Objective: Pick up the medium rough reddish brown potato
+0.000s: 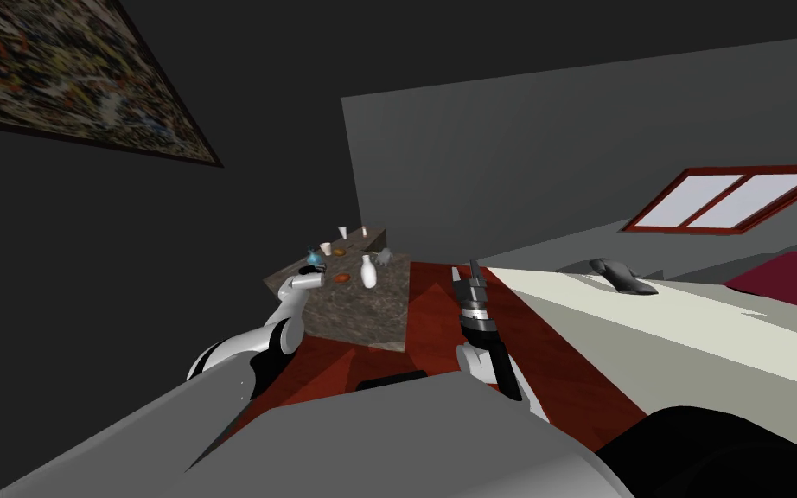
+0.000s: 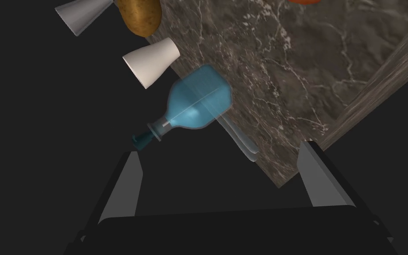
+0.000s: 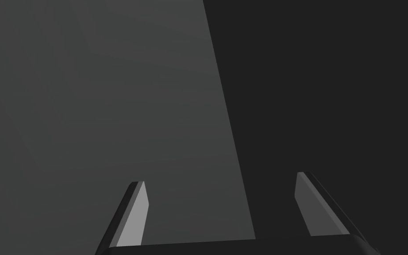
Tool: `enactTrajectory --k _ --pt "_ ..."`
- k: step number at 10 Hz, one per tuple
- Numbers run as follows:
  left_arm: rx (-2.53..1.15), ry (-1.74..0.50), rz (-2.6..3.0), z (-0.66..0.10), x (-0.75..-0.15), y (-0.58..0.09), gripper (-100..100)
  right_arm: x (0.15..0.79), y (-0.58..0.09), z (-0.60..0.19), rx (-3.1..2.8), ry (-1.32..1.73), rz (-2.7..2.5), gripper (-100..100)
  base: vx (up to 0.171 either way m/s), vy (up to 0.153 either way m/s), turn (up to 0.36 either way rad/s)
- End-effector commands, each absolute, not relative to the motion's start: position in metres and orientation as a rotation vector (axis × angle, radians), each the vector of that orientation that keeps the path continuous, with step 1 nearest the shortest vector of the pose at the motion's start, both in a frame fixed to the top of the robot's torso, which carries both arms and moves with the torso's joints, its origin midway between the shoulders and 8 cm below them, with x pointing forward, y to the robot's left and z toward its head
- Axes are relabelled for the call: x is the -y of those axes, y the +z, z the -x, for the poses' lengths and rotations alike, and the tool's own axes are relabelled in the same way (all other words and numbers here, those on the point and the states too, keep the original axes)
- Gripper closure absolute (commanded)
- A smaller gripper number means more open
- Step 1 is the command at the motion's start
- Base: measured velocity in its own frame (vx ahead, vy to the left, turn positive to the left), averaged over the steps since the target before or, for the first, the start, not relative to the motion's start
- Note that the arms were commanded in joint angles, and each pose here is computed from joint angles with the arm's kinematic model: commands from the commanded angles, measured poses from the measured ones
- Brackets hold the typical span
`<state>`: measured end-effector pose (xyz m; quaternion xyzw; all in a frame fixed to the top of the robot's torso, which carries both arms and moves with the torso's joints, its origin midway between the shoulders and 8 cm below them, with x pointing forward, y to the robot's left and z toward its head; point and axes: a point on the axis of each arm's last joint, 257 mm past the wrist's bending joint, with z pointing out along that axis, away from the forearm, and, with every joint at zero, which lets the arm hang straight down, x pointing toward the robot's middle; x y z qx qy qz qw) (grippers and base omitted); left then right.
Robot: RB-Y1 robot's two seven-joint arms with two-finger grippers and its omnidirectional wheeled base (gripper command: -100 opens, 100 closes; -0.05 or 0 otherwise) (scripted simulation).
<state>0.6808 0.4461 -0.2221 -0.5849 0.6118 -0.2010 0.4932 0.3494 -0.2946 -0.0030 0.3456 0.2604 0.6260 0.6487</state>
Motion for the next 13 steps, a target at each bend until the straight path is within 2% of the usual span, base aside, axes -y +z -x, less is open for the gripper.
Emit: enactTrajectory --k 1,8,13 --pt "-1.536 -0.478 1.45 -0.682 -0.433 -0.233 -100 0.295 -0.003 -0.349 -0.592 1.423 -0.786 0 0.006 -0.067 0.08" --pt "-1.694 -0.448 1.53 -0.671 -0.394 -0.28 -100 0.295 -0.003 -0.349 -0.592 1.423 -0.786 0 0.027 -0.051 0.024" --pt "-1.772 -0.437 1.563 -0.661 -0.371 -0.306 -100 0.295 -0.003 -0.349 -0.592 1.423 -0.785 0 0.033 -0.021 -0.007"
